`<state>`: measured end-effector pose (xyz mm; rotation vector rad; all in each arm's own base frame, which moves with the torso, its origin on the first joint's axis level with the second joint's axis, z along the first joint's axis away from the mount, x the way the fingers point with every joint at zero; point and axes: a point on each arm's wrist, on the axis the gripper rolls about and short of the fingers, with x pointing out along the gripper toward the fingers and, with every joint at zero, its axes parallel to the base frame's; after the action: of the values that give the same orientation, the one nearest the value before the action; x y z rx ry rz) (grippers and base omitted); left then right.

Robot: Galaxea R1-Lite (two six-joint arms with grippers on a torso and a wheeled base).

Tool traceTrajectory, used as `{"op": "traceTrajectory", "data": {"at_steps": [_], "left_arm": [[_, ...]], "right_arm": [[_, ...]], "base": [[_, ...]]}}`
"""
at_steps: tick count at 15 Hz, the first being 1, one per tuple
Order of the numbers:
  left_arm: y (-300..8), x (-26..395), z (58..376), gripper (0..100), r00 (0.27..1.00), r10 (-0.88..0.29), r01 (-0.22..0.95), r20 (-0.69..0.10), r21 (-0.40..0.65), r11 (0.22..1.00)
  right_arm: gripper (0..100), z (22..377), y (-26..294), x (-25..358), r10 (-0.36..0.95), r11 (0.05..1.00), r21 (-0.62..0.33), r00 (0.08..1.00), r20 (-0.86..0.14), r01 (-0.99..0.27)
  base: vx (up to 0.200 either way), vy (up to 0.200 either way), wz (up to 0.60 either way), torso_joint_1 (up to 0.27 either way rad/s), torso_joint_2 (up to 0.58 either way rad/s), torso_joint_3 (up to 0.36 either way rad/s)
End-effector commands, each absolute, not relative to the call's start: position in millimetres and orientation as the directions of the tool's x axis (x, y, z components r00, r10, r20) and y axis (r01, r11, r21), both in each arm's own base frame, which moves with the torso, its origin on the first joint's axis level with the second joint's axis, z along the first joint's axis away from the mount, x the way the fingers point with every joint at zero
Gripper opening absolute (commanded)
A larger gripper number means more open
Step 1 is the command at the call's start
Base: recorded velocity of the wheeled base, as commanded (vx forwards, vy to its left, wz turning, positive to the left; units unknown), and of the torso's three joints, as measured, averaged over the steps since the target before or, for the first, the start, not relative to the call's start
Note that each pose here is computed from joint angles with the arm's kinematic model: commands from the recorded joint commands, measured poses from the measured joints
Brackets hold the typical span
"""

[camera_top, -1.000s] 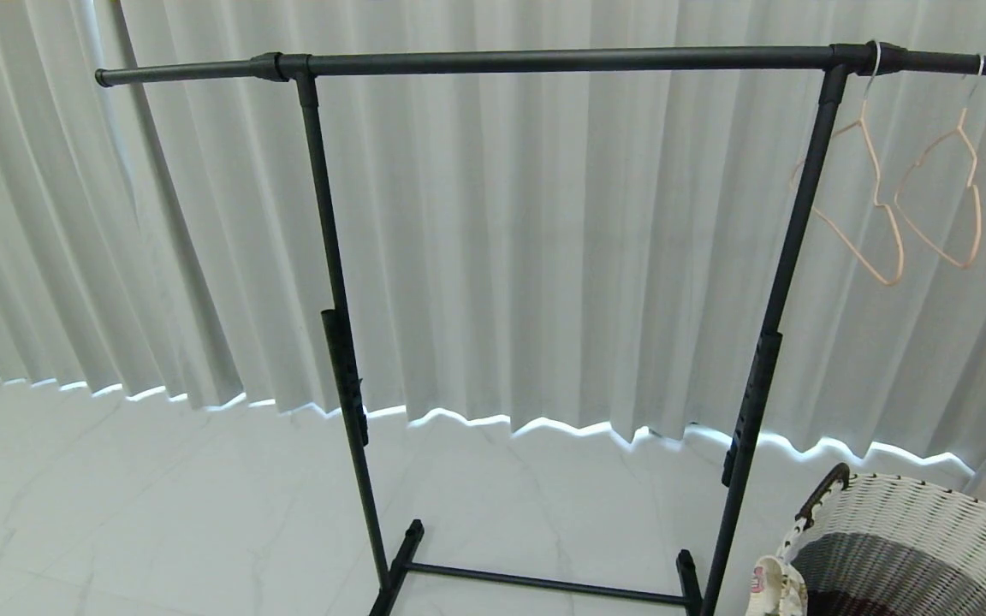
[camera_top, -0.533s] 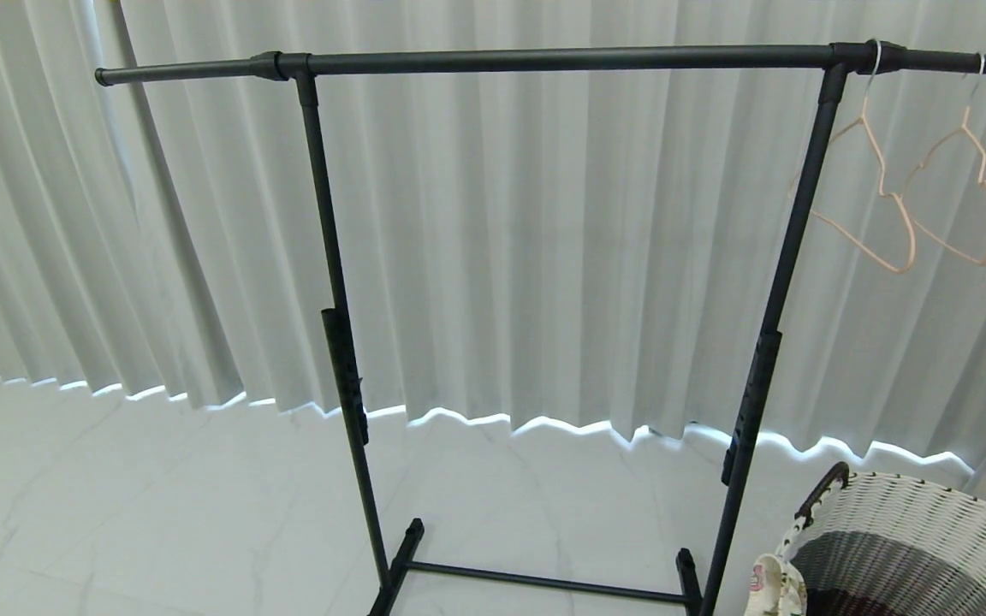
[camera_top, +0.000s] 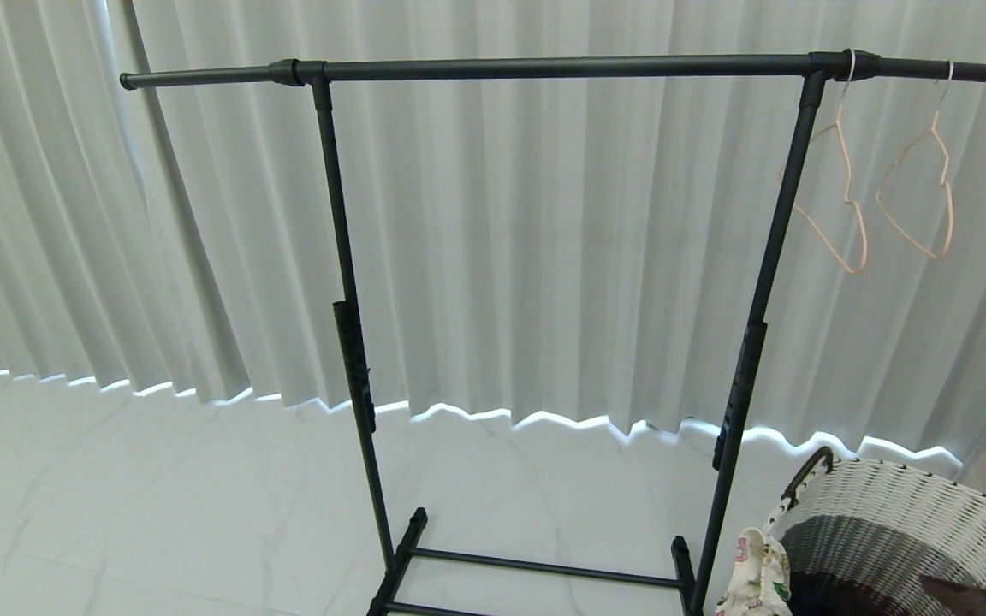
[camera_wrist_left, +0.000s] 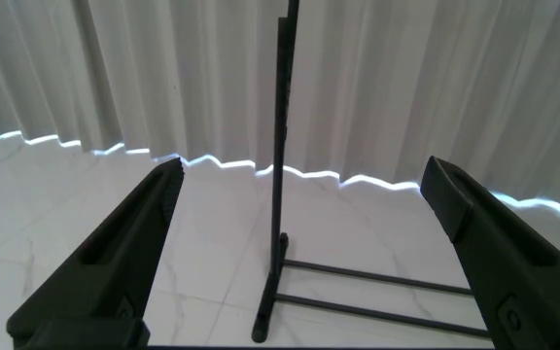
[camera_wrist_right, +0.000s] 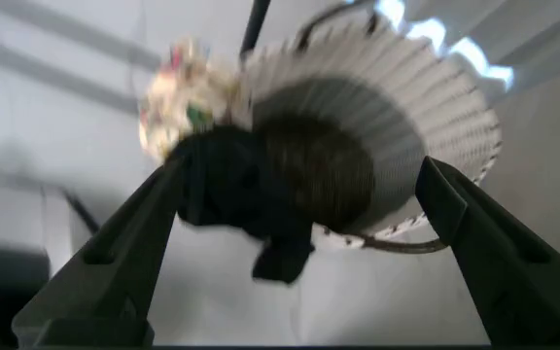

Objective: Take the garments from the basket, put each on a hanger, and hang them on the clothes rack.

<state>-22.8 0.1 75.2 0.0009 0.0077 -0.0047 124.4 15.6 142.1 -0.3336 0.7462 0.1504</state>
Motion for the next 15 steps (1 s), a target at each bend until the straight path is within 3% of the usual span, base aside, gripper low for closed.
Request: {"op": "traceTrajectory", "data": {"at_steps": [1, 5, 10, 15], "left_arm": [[0.1, -22.8, 75.2, 100, 1.000, -0.005, 0.005, -0.008, 0.002, 1.000], [0.1, -22.8, 75.2, 100, 1.000, -0.005, 0.005, -0.008, 0.000, 1.000], [0.1, -22.8, 75.2, 100, 1.000, -0.005, 0.005, -0.008, 0.002, 1.000], [0.1, -22.8, 75.2, 100, 1.000, -0.005, 0.005, -0.008, 0.003, 1.000]], "right_arm": [[100, 84.2, 37.9, 182.0, -0.008, 0.880, -0.243, 0.501, -0.866, -0.408], [100, 39.2, 48.6, 199.7, -0.057, 0.857, -0.258, 0.415, -0.908, -0.445], [100, 17.0, 51.6, 209.5, -0.094, 0.849, -0.268, 0.369, -0.925, -0.456], [100, 7.6, 50.0, 220.9, -0.160, 0.846, -0.344, 0.422, -0.892, -0.406]], "base": [[0.000, 0.000, 0.00, 0.000, 0.00, 0.000], [0.000, 0.000, 0.00, 0.000, 0.00, 0.000], [0.000, 0.000, 0.00, 0.000, 0.00, 0.000], [0.000, 0.000, 0.00, 0.000, 0.00, 0.000]]}}
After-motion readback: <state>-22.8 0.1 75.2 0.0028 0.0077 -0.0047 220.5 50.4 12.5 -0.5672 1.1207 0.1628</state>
